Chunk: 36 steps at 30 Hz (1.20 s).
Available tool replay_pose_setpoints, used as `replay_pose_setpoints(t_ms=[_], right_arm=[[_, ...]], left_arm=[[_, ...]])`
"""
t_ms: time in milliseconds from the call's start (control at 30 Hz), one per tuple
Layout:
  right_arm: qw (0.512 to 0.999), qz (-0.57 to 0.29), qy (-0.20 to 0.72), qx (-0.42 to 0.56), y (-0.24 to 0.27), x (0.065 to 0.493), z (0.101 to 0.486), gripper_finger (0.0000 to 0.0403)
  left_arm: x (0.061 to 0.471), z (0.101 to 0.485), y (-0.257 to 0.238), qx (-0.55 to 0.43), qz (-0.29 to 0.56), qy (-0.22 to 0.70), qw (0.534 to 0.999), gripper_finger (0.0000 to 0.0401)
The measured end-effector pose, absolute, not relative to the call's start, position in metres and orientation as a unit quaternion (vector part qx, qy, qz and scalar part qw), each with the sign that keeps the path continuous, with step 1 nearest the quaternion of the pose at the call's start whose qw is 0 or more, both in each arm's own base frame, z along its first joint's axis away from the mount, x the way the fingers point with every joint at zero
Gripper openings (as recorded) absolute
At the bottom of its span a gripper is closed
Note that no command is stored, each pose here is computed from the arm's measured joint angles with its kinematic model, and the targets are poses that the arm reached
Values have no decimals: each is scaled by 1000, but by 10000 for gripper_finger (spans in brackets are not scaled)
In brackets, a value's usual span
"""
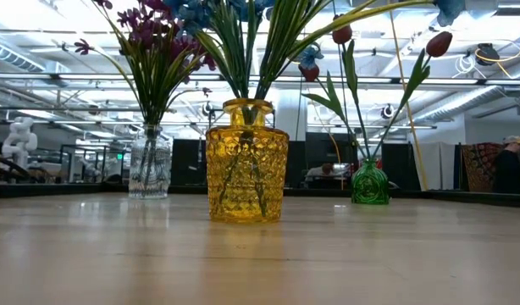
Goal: Sort flowers into vase by color
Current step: Put the blue flowers into the yellow vase
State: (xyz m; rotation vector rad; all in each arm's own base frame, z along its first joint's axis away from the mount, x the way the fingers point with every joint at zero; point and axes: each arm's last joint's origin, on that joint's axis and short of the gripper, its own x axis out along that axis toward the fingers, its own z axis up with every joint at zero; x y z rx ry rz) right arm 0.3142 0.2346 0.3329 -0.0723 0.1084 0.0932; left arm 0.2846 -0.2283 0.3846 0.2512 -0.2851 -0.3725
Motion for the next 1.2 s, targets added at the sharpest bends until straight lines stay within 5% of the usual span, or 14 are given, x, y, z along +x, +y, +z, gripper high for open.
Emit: replay_pose_setpoints(t_ms=[300,800,967,1200], right_arm=[[995,78,60,-4,227,325,331,325],[994,85,66,-8,225,326,330,24],[994,85,73,-6,225,326,328,16],[993,77,90,5,219,319,335,5]], left_arm=[[286,382,-228,159,-178,-135,962,13],[287,381,-227,162,-162,-122,966,13],[287,380,-226,133,-159,-108,972,32],[281,379,-231,123,-110,-92,982,145]])
